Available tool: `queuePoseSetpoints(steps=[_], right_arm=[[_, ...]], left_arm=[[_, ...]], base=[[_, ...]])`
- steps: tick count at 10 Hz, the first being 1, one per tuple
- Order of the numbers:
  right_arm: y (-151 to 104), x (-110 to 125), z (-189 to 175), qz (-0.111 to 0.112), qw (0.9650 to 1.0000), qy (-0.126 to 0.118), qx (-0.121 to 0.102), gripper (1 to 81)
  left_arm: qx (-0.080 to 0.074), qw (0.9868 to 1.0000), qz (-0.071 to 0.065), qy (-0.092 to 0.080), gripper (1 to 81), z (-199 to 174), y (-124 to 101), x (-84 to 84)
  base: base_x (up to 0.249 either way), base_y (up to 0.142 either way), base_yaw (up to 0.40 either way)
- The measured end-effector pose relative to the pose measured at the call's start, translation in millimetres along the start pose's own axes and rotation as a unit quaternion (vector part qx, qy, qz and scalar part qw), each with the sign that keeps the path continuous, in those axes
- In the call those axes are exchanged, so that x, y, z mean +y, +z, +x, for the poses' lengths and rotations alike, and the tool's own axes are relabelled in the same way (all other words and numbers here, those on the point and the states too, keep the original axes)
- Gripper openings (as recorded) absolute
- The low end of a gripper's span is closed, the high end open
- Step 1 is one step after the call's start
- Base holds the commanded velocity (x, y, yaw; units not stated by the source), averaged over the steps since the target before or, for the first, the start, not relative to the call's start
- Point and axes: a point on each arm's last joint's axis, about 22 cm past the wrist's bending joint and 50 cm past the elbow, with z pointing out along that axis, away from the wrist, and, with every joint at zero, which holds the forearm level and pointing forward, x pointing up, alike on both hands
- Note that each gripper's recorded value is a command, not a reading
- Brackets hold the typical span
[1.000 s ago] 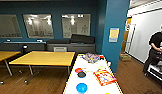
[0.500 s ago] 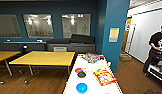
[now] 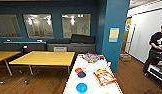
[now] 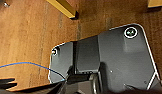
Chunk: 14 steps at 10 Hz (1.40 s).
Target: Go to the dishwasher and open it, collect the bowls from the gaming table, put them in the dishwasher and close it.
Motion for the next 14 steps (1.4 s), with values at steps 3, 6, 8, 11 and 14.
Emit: queuePoseSetpoints(steps=[3,6,8,11,14], right_arm=[[-70,10,31,0.023,0.9995,0.008,0.018,81.1],[-155,20,69,0.025,0.9990,0.025,0.026,81.1],[-190,3,110,0.038,0.9981,0.032,0.036,81.1],[-252,16,187,0.013,0.9966,0.024,0.078,81.1],[-268,-15,272,0.034,0.9930,0.010,0.112,81.1]], left_arm=[[-0.004,1.0000,0.000,-0.001,81.1,-4,0,0.2],[-0.034,0.9993,-0.003,-0.013,81.1,-31,0,2.9],[-0.054,0.9983,-0.006,-0.021,81.1,-46,1,4.9],[-0.058,0.9981,-0.006,-0.023,81.1,-48,1,4.1],[-0.056,0.9981,-0.006,-0.023,81.1,-46,1,4.1]], base=[[0.000,0.000,0.000],[0.000,0.000,0.000],[0.000,0.000,0.000],[0.000,0.000,0.000],[0.000,0.000,0.000]])
